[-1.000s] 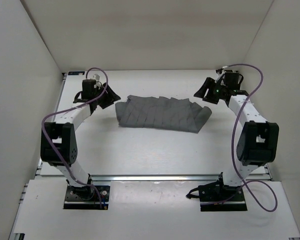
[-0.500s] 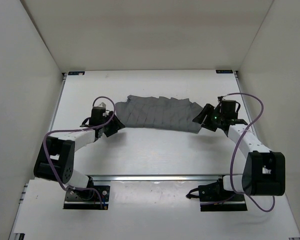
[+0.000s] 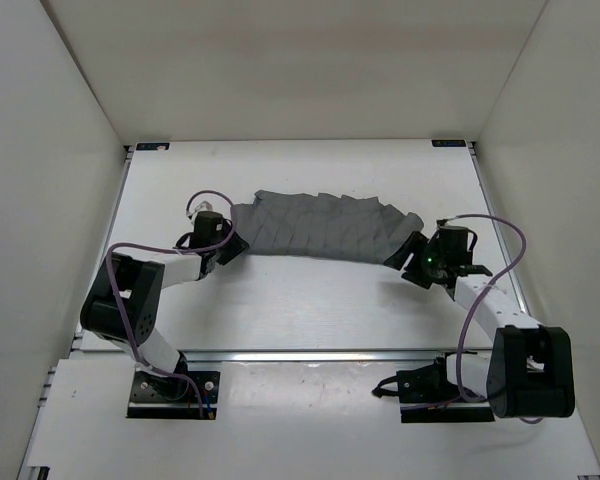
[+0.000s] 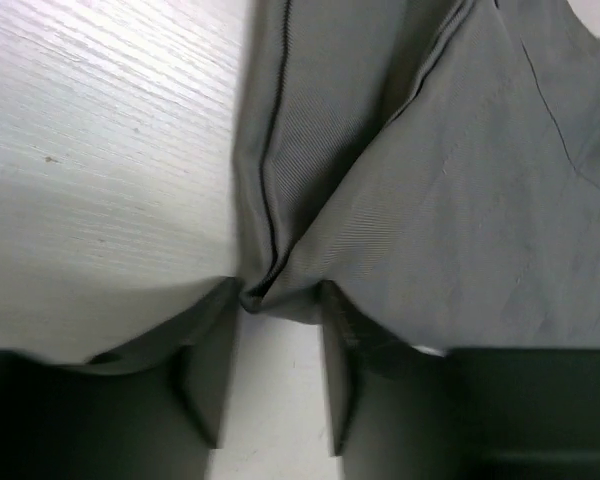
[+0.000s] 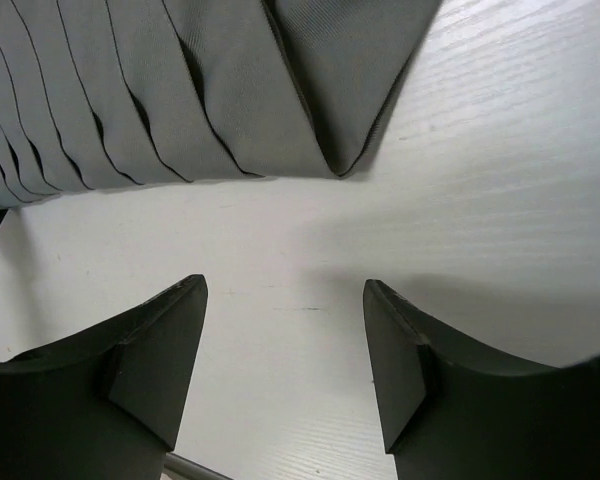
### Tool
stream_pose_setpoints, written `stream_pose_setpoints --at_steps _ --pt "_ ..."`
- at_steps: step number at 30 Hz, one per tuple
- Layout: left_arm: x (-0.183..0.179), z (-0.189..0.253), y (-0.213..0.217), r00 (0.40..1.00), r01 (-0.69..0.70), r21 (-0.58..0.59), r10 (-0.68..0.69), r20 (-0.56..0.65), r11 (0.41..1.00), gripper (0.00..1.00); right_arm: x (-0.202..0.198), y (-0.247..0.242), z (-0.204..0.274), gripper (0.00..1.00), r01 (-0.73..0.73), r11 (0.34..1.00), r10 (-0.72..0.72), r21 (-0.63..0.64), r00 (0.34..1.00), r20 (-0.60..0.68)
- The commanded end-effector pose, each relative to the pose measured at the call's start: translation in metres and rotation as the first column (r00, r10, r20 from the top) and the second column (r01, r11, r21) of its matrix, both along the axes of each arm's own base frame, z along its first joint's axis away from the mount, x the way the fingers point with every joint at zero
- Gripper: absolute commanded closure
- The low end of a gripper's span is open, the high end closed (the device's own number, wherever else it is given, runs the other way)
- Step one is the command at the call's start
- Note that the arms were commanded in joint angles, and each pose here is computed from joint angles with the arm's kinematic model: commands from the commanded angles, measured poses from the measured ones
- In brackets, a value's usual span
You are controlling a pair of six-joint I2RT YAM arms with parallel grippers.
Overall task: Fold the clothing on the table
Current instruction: Fold the skirt
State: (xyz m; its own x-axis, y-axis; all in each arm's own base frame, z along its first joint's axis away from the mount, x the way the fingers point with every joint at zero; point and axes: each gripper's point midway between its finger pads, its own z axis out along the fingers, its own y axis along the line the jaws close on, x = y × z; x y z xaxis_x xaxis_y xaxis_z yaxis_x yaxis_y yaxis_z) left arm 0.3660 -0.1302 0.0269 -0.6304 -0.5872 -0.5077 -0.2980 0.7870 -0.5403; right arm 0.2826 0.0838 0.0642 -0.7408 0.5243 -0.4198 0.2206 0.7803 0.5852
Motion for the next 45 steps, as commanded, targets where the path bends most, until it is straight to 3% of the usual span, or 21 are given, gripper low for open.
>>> stream_pose_setpoints --at_steps 1,3,5,6,9,17,18,20,21,22,28,32,38,39,41,42,44,45 --pt "0.017 0.012 0.006 0.995 -0.078 -0.002 0.078 0.064 0.997 0.57 0.011 -0.003 0.015 0.40 0.041 0.999 -0.042 0.022 0.995 0.092" --pt "0.017 0.010 0.005 0.995 -0.078 0.002 0.078 0.065 0.997 0.73 0.010 -0.013 0.006 0.39 0.087 0.996 -0.089 0.028 0.993 0.074" --pt "0.015 0.007 0.004 0.996 -0.071 0.001 0.071 0.062 0.997 0.97 0.009 -0.012 0.000 0.40 0.085 0.995 -0.088 0.055 0.994 0.057" --pt "0.014 0.007 0.002 0.996 -0.066 -0.010 0.066 0.067 0.998 1.00 0.010 -0.011 -0.004 0.39 0.083 0.995 -0.086 0.055 0.995 0.051" --pt "0.011 0.008 -0.002 0.997 -0.044 -0.041 0.047 0.068 0.998 1.00 0.011 -0.006 -0.020 0.37 0.068 0.995 -0.068 0.066 0.998 -0.007" --pt "-0.008 0.004 -0.009 0.999 -0.001 -0.051 0.003 0.049 0.999 1.00 0.050 0.002 -0.026 0.41 0.093 0.990 -0.095 0.104 0.995 0.013" --pt "-0.011 0.003 -0.008 0.999 0.002 -0.046 0.000 0.049 0.999 1.00 0.051 0.007 -0.028 0.44 0.091 0.990 -0.092 0.104 0.996 0.004" --pt "-0.018 0.000 -0.009 0.999 0.011 -0.040 -0.009 0.043 0.999 1.00 0.056 0.010 -0.030 0.66 0.081 0.990 -0.083 0.114 0.996 0.010" --pt "-0.022 -0.001 -0.009 0.999 0.010 -0.046 -0.008 0.040 0.999 1.00 0.061 0.012 -0.026 0.88 0.064 0.989 -0.067 0.136 0.998 0.020" --pt "-0.022 0.002 -0.011 0.999 0.020 -0.046 -0.018 0.051 0.999 1.00 0.057 0.017 -0.028 1.00 0.046 0.987 -0.048 0.151 0.999 0.006" --pt "-0.040 0.004 -0.044 0.991 0.130 -0.055 -0.129 0.036 0.990 1.00 0.071 -0.023 0.010 1.00 0.091 0.993 -0.101 0.080 0.986 0.131" --pt "-0.050 0.006 -0.077 0.978 0.207 -0.076 -0.205 0.042 0.975 1.00 0.086 -0.028 0.068 1.00 -0.002 1.000 0.009 -0.026 0.956 0.292" --pt "-0.059 -0.009 -0.086 0.976 0.216 -0.096 -0.216 0.013 0.972 1.00 0.106 0.040 0.145 1.00 -0.338 0.939 0.332 -0.067 0.833 0.442" --pt "-0.059 -0.008 -0.085 0.977 0.213 -0.105 -0.213 0.016 0.971 1.00 0.109 0.065 0.153 1.00 -0.417 0.905 0.407 -0.082 0.796 0.448" --pt "-0.064 -0.019 -0.076 0.981 0.192 -0.103 -0.194 -0.009 0.976 1.00 0.097 0.128 0.181 1.00 -0.606 0.788 0.571 -0.111 0.650 0.501" --pt "-0.066 -0.021 -0.073 0.982 0.188 -0.099 -0.190 -0.016 0.977 1.00 0.097 0.146 0.169 1.00 -0.657 0.748 0.613 -0.097 0.627 0.480" --pt "-0.068 -0.019 -0.073 0.982 0.188 -0.105 -0.189 -0.005 0.977 1.00 0.078 0.203 0.173 1.00 -0.767 0.627 0.725 -0.135 0.510 0.463" --pt "-0.070 -0.021 -0.072 0.982 0.185 -0.103 -0.187 -0.014 0.977 1.00 0.079 0.214 0.154 1.00 -0.788 0.604 0.750 -0.116 0.513 0.418"
